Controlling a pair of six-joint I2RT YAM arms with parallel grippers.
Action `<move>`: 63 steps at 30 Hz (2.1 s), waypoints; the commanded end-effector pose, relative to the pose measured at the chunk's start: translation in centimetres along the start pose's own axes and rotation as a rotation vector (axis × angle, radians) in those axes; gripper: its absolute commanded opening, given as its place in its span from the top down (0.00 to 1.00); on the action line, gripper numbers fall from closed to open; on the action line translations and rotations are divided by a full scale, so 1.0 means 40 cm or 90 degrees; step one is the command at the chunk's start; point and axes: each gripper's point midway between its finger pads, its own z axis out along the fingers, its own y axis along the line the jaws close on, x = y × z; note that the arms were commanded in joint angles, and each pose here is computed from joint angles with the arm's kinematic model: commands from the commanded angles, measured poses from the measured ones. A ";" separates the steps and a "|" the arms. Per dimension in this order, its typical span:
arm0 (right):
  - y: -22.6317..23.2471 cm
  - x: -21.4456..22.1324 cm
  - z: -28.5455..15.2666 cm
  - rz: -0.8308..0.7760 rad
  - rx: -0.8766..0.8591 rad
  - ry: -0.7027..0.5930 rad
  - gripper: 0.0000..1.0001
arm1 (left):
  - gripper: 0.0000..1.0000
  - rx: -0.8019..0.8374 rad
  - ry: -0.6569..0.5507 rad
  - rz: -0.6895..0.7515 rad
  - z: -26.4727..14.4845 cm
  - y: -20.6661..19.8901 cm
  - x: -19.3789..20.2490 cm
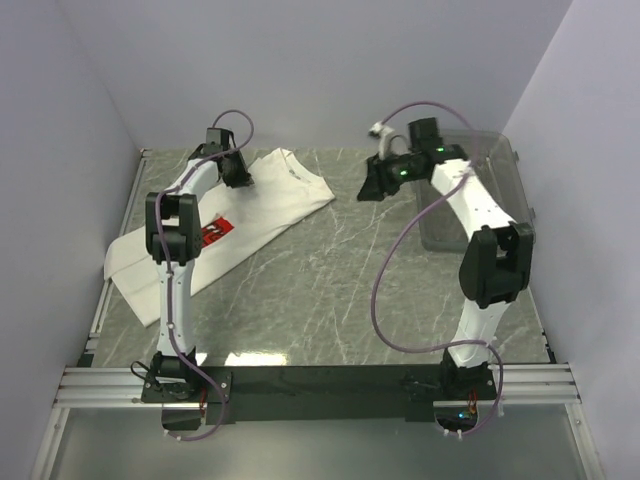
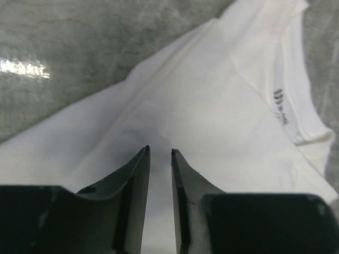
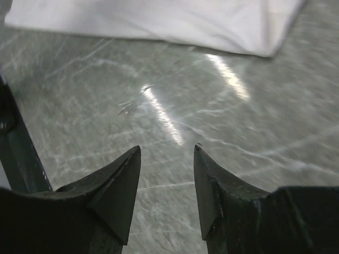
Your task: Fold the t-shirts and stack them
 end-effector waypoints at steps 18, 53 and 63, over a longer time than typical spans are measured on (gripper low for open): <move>0.579 0.026 0.643 0.015 -0.134 0.105 0.53 | 0.08 -0.018 -0.524 -0.057 -1.014 -0.056 -0.168; 0.434 0.333 0.784 0.041 0.141 0.211 0.91 | 0.02 -0.079 -0.501 -0.056 -1.172 0.050 0.066; 0.298 0.474 0.547 0.016 0.198 0.322 0.92 | 0.02 -0.053 -0.494 -0.072 -1.123 0.048 0.079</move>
